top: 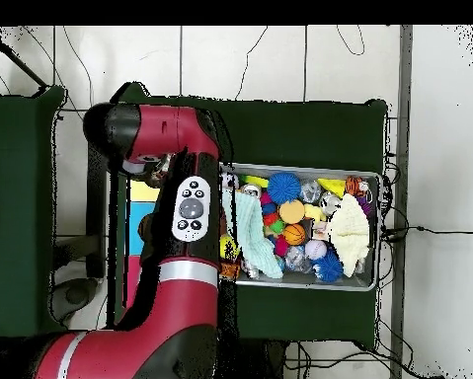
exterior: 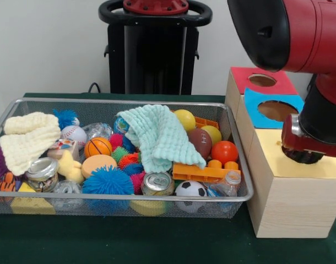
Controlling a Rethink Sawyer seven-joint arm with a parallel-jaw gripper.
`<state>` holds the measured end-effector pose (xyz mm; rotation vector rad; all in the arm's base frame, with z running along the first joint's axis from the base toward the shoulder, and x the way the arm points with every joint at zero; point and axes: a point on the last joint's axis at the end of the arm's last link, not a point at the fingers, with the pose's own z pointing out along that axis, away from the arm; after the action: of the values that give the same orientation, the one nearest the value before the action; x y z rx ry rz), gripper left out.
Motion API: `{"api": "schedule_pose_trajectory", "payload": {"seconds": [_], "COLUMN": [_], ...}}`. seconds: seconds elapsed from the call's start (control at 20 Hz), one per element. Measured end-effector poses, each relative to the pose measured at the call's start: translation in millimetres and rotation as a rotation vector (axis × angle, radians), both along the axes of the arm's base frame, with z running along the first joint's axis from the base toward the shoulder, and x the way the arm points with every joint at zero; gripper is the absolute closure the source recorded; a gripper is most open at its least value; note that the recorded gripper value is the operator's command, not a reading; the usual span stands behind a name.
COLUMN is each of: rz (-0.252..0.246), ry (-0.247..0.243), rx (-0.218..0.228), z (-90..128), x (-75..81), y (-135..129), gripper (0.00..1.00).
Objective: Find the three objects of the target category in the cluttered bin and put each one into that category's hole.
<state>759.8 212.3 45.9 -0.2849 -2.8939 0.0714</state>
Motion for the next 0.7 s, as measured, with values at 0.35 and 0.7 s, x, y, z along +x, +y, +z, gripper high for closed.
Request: {"api": "schedule_pose_trajectory", "payload": {"seconds": [0.35,0.7], "rz": [-0.006,-0.005], "ry": [-0.033,-0.083], "rx": [0.006,0.01], "z": [35.3,71.6], "x": [6.2,16.5], "y": [-0.9,-0.1], "gripper": [1.0,1.0]}}
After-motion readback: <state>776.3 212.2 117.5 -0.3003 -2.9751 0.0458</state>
